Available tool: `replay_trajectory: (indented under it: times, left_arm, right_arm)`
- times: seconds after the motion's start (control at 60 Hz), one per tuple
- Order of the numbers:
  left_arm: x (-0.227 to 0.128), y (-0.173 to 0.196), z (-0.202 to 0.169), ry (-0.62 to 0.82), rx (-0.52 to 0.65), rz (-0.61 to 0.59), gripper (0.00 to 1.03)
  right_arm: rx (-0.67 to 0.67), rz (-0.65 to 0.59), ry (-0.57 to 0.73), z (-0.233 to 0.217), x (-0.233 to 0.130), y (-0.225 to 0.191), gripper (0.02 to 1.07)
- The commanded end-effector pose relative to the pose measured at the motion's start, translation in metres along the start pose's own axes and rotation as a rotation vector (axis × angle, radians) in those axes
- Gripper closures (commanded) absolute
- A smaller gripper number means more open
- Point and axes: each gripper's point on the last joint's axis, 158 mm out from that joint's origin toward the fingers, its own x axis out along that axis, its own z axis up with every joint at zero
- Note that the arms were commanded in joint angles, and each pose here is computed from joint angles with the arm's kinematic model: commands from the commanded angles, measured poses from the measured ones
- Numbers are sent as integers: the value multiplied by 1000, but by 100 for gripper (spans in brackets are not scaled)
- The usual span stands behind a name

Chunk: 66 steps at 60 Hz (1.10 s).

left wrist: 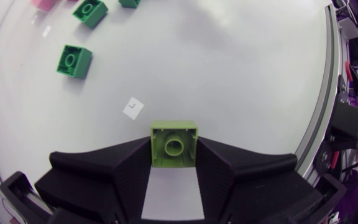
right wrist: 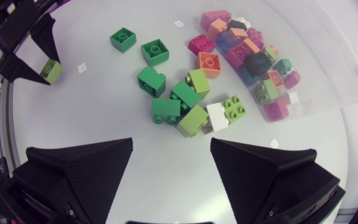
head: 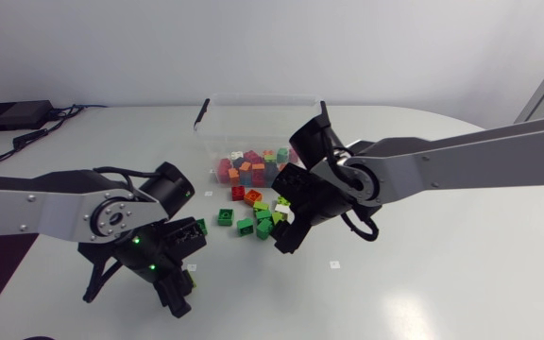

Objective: Place the duplo bricks in the container

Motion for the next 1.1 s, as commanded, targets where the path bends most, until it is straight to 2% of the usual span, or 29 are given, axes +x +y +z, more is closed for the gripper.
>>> replay_trajectory:
  times: [0.0,0.2,0.567,0.933,1.0,1.083]
  left_arm:
    - [-13,10,-1,-33,-34,28,67]
    - [-31,24,3,-96,-60,56,67]
    - [-36,33,0,-117,-78,58,67]
    - [-56,48,6,-204,-112,67,67]
    - [-58,50,6,-212,-115,66,67]
    - [-59,50,5,-210,-109,65,67]
  right_arm:
    - [19,14,22,5,10,6,17]
    - [20,38,68,9,28,14,18]
    - [24,59,125,15,45,16,18]
    - [21,73,174,14,59,18,18]
    - [20,79,190,9,60,22,22]
    - [20,84,204,3,58,25,22]
